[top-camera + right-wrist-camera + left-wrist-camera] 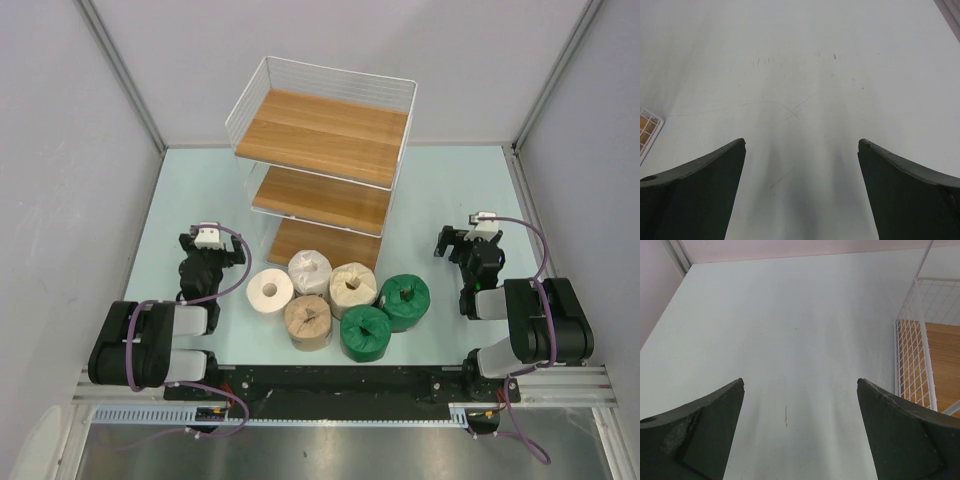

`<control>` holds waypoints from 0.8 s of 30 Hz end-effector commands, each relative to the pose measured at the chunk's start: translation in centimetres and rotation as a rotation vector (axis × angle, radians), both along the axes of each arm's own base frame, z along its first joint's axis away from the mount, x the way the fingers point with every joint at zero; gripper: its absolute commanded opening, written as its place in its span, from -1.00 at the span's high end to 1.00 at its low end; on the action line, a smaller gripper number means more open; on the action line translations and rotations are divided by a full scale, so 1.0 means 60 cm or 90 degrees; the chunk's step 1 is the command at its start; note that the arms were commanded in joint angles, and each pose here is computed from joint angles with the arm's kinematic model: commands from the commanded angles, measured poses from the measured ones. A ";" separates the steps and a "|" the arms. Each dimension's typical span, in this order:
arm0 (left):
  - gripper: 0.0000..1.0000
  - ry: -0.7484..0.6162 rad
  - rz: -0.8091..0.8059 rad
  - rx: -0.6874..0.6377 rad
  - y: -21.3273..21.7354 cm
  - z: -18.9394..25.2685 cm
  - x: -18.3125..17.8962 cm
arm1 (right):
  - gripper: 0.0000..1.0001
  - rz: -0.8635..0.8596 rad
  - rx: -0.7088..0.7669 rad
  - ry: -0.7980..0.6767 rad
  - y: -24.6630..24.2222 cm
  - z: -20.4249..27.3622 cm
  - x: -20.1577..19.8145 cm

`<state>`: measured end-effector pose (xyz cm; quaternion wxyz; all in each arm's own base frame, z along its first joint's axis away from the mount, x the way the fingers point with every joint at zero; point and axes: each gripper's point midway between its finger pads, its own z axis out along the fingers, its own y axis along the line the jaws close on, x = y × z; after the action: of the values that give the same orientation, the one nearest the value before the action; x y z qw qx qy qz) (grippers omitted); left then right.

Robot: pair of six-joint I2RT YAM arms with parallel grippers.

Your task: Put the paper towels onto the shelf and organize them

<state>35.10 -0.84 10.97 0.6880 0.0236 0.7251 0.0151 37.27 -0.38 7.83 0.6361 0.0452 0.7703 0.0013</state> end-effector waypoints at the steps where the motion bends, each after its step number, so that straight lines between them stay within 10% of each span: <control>1: -1.00 -0.040 -0.010 -0.006 -0.004 0.032 0.014 | -0.99 0.003 0.002 -0.031 -0.001 0.025 0.016; 15: -1.00 -0.053 0.029 -0.013 0.013 0.039 0.009 | -0.99 0.017 0.006 -0.035 0.006 0.031 0.017; 18: -1.00 -0.043 0.175 -0.067 0.069 0.064 -0.010 | -1.00 0.002 0.007 -0.031 0.000 0.063 0.015; 24: -0.99 -0.115 0.137 -0.143 0.048 0.196 -0.024 | -0.99 -0.046 0.049 -0.139 -0.012 0.183 -0.011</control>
<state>33.70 2.32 19.14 0.7388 -0.0921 0.6661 0.0451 37.05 -0.46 12.96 0.6654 0.0510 0.7447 0.0051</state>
